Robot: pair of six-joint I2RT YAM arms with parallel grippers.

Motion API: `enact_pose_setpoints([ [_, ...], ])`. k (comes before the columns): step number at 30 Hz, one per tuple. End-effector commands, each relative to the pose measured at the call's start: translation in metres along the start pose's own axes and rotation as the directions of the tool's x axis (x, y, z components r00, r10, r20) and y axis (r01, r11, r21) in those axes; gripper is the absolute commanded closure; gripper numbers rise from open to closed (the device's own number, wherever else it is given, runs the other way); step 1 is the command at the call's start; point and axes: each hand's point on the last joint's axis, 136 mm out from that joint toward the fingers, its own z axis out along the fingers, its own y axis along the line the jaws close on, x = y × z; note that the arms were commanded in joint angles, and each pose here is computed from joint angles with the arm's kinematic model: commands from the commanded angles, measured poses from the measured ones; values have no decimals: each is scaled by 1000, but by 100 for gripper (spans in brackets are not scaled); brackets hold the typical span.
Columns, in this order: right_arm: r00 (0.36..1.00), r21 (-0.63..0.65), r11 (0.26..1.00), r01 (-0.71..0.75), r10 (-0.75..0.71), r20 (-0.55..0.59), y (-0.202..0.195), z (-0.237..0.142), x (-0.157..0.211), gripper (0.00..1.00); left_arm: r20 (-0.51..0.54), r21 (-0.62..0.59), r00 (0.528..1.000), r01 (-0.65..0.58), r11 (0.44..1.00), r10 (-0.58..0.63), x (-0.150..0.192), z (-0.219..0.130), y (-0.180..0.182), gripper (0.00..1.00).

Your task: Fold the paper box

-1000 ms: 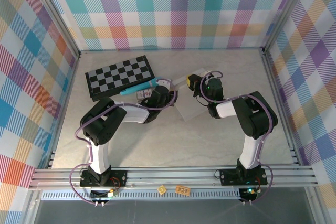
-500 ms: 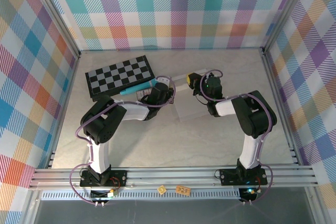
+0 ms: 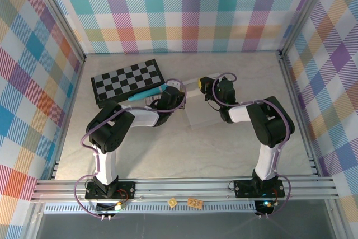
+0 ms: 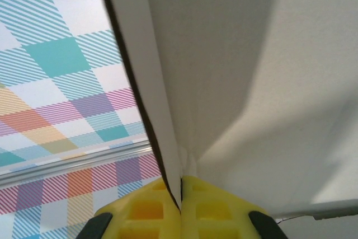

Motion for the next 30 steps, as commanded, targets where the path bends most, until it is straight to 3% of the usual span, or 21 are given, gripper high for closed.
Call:
enact_pose_setpoints([
  [1, 994, 73, 997, 37, -30, -105, -38, 5, 34, 100, 78, 88, 996, 37, 995, -44, -34, 4, -22, 85],
  [17, 996, 70, 995, 66, -61, -69, -70, -6, 36, 100, 87, 45, 996, 29, 999, -33, -49, 12, -7, 72],
  [30, 996, 91, 995, 45, -38, -76, -64, 2, 40, 100, 87, 103, 995, 42, 994, -51, -55, 19, -17, 100],
])
